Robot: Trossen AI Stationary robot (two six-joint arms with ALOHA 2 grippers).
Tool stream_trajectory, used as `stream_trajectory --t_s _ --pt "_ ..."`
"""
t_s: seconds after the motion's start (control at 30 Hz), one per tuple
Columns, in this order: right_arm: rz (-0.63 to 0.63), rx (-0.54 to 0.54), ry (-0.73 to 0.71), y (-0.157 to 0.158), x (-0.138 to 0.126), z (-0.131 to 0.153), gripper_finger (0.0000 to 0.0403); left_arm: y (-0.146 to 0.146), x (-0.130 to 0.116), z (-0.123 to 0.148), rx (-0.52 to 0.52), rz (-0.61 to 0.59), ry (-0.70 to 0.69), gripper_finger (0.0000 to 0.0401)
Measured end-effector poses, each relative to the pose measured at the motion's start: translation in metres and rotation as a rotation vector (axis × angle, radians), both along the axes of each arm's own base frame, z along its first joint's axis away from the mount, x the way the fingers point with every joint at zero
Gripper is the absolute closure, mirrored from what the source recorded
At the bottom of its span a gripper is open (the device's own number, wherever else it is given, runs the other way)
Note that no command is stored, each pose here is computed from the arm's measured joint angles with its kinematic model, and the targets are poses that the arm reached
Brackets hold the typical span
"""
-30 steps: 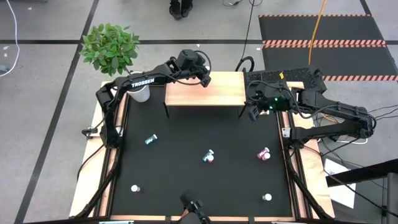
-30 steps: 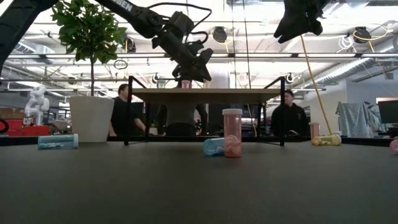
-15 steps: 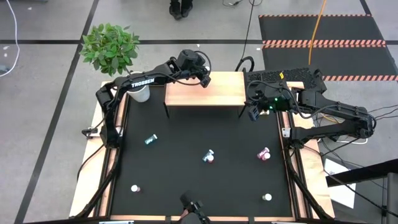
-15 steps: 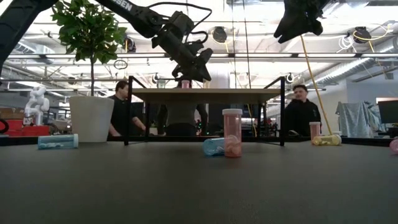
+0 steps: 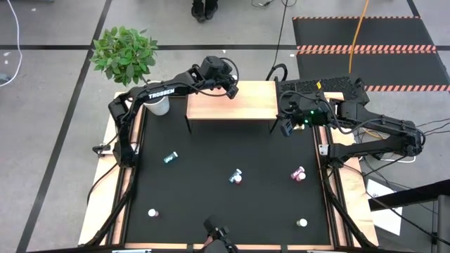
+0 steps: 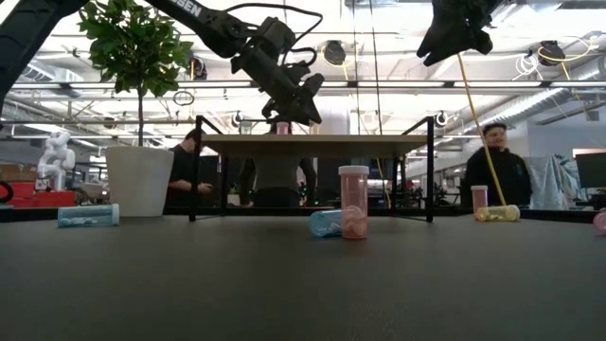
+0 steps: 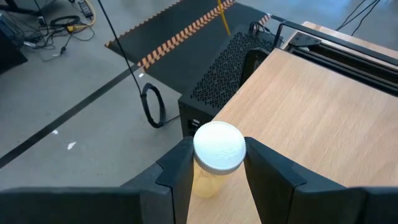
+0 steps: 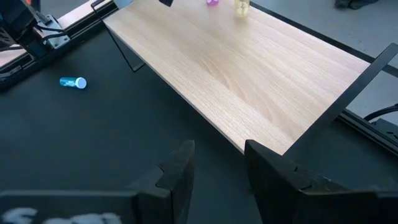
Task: Pick and place medicine bottles onto shelf by color
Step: Put the bottom left yellow pill bottle on the shelf
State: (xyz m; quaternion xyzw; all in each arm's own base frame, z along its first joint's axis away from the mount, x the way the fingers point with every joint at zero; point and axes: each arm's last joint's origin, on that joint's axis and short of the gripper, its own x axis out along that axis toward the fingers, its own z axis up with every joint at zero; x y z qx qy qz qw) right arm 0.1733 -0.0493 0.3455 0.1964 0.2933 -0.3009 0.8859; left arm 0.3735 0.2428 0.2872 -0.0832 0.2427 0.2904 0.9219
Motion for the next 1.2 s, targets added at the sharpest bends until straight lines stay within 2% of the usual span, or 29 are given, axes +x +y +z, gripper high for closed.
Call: stream_trajectory --t_s 0.2,0.87,1.2 --pt "-0.003 0.004 -0.002 0.0001 0.0001 -0.0001 0.0266 0.0020 0.0032 -0.0077 -0.015 -0.004 0.004 0.0265" --pt "0.014 0.028 -0.007 0.0012 0.0003 -0.0005 0.0266 0.0026 0.0052 -0.0074 -0.019 0.004 -0.025 0.0264" --pt "0.014 0.028 -0.007 0.0012 0.0003 -0.0005 0.0266 0.0026 0.0052 -0.0074 -0.019 0.003 -0.025 0.0214"
